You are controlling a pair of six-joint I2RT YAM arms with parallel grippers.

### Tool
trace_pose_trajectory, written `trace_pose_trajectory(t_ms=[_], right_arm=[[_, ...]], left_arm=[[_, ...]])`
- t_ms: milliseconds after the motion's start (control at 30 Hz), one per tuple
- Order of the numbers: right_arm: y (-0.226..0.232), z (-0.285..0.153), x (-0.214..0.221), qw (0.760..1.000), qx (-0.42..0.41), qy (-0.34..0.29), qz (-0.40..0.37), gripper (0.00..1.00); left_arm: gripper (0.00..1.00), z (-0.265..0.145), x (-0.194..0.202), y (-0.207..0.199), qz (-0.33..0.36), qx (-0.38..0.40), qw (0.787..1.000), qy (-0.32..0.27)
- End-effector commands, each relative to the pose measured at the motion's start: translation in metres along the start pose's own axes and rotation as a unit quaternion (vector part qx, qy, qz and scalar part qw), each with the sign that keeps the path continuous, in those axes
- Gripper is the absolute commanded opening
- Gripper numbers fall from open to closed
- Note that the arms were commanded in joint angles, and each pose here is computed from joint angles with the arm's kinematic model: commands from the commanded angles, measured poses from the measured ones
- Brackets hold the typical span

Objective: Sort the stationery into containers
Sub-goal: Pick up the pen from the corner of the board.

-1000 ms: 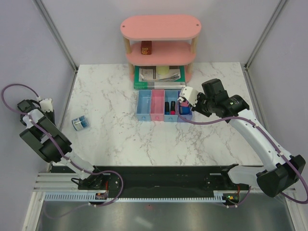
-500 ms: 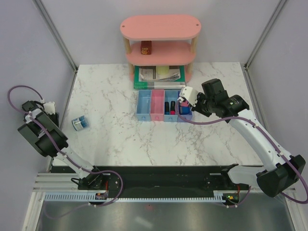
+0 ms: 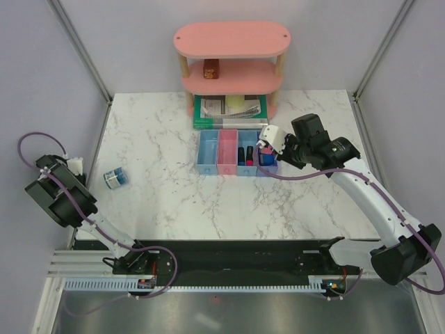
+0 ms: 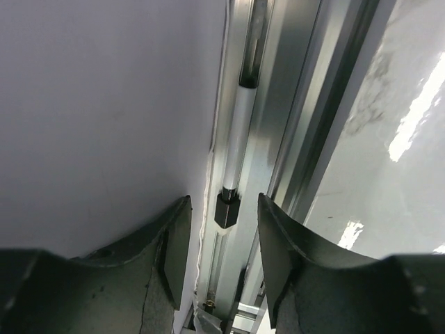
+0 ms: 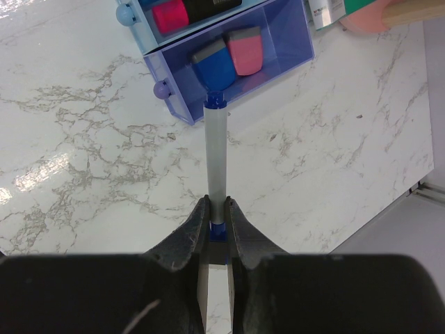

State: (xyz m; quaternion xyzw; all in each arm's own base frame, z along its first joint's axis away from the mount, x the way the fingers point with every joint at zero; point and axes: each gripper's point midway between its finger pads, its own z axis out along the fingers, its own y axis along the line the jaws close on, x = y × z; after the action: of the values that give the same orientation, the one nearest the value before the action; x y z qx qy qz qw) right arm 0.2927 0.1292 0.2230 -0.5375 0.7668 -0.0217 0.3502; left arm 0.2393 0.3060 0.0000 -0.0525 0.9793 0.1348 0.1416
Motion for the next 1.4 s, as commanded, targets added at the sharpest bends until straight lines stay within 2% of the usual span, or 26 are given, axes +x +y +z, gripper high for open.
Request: trace_pose_trajectory(t_ms=[0, 333, 600, 900, 1100, 1367], right_arm=[[-0.006, -0.007, -0.012, 1.000, 0.009, -0.021, 0.004, 0.18], [-0.005, -0.008, -0.011, 1.000, 0.008, -0.022, 0.007, 0.18], [-0.006, -0.010, -0.012, 1.000, 0.009, -0.023, 0.007, 0.18], [-0.006, -0.009, -0.012, 1.000, 0.009, -0.022, 0.007, 0.18], [-0.007, -0.009, -0.012, 1.000, 0.010, -0.021, 0.007, 0.18], [-0.008, -0.009, -0.012, 1.000, 0.010, -0.021, 0.008, 0.18]], left_arm=[[0.50, -0.001, 0.064, 0.025, -0.051, -0.001, 0.998, 0.035], [0.49, 0.008, 0.092, 0.025, -0.058, 0.011, 0.997, 0.049], [0.43, 0.025, 0.105, 0.023, -0.065, 0.025, 0.996, 0.064], [0.39, 0.046, 0.123, 0.009, -0.050, 0.054, 0.993, 0.094], [0.40, 0.055, 0.133, 0.003, -0.033, 0.053, 0.993, 0.102], [0.40, 0.062, 0.156, -0.011, -0.009, 0.070, 0.988, 0.141]])
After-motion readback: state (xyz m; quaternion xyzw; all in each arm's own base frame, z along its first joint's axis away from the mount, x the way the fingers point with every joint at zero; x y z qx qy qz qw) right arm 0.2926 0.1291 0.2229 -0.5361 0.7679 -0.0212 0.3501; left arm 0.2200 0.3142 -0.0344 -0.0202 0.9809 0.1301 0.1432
